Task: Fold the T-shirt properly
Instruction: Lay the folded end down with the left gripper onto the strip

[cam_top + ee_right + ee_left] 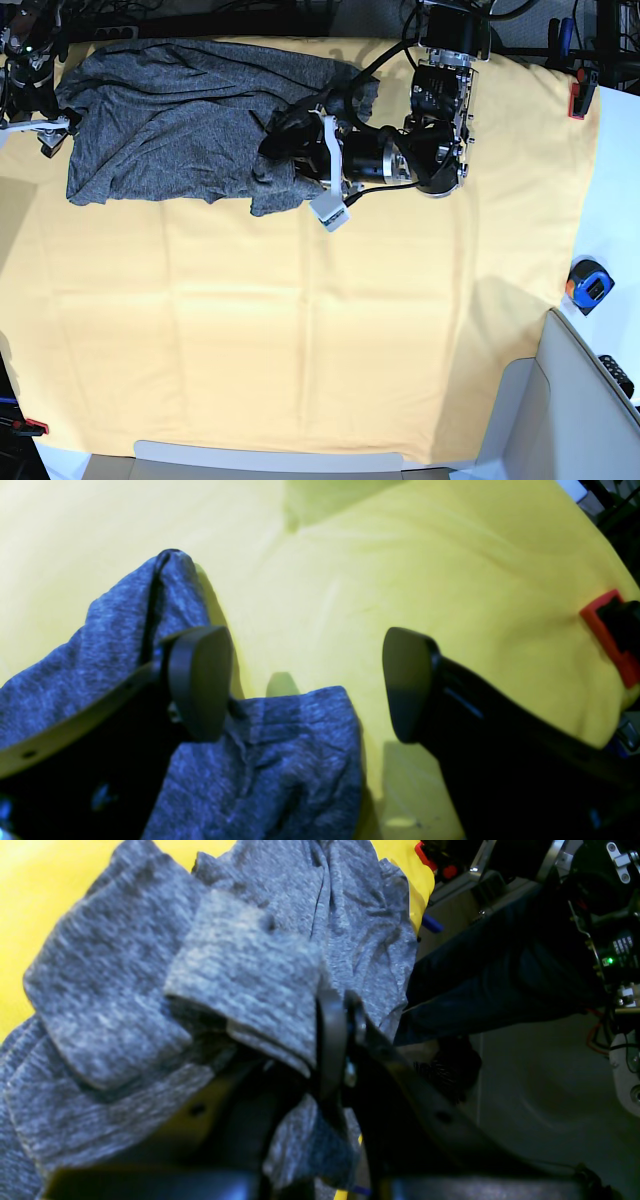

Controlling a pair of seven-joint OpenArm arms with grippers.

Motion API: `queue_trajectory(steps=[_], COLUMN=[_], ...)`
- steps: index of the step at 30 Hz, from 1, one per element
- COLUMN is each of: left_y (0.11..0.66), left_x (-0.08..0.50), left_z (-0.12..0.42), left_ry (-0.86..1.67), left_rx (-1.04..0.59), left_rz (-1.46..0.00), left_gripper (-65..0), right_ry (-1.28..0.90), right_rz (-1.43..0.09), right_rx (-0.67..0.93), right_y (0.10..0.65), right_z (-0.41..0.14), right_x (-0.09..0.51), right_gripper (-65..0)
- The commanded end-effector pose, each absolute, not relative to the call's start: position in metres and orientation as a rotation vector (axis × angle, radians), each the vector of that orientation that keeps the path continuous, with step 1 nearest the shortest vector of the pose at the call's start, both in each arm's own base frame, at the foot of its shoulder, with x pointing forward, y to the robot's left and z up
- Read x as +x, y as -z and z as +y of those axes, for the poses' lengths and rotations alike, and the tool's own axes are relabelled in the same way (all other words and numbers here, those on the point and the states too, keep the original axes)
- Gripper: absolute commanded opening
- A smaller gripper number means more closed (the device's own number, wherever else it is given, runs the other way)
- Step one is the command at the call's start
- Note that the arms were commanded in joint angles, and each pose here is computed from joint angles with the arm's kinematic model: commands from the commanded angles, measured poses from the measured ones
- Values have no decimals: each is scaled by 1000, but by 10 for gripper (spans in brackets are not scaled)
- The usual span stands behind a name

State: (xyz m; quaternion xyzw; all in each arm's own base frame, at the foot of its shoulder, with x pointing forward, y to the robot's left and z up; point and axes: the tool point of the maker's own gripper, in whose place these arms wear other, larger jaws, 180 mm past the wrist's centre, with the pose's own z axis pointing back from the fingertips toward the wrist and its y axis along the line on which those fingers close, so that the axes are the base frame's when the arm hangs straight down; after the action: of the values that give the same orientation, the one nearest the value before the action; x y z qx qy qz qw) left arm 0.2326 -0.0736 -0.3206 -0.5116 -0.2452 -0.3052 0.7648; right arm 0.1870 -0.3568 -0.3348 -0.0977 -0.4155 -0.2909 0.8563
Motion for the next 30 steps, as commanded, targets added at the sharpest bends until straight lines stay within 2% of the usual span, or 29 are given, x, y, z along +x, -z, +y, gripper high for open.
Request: queue_trajectory(steps=[1,7,14,22,30], left_y=[305,306,328,328,326], left_x=[239,238,231,232,231], left_z=[-79,-80,-91,-92,-104], left_ry=[670,667,681,681,660], left_rx=[-1147,-1150,-1166,-1166,-1163], left_rz=[-579,-573,-465,-460,-393], left_gripper=[-650,-650,-650,-650,-650], right_ry=[594,592,591,595,594], right_rz=[-912,-911,-910,-909,-909], right_rx=[-226,-221,-220,-218,-215], right_y=[324,325,325,326,327], right_z=[-361,-359,-359,-358,-357], right_x=[191,192,192,192,192], right_gripper=[-185,-185,-185,-185,-185])
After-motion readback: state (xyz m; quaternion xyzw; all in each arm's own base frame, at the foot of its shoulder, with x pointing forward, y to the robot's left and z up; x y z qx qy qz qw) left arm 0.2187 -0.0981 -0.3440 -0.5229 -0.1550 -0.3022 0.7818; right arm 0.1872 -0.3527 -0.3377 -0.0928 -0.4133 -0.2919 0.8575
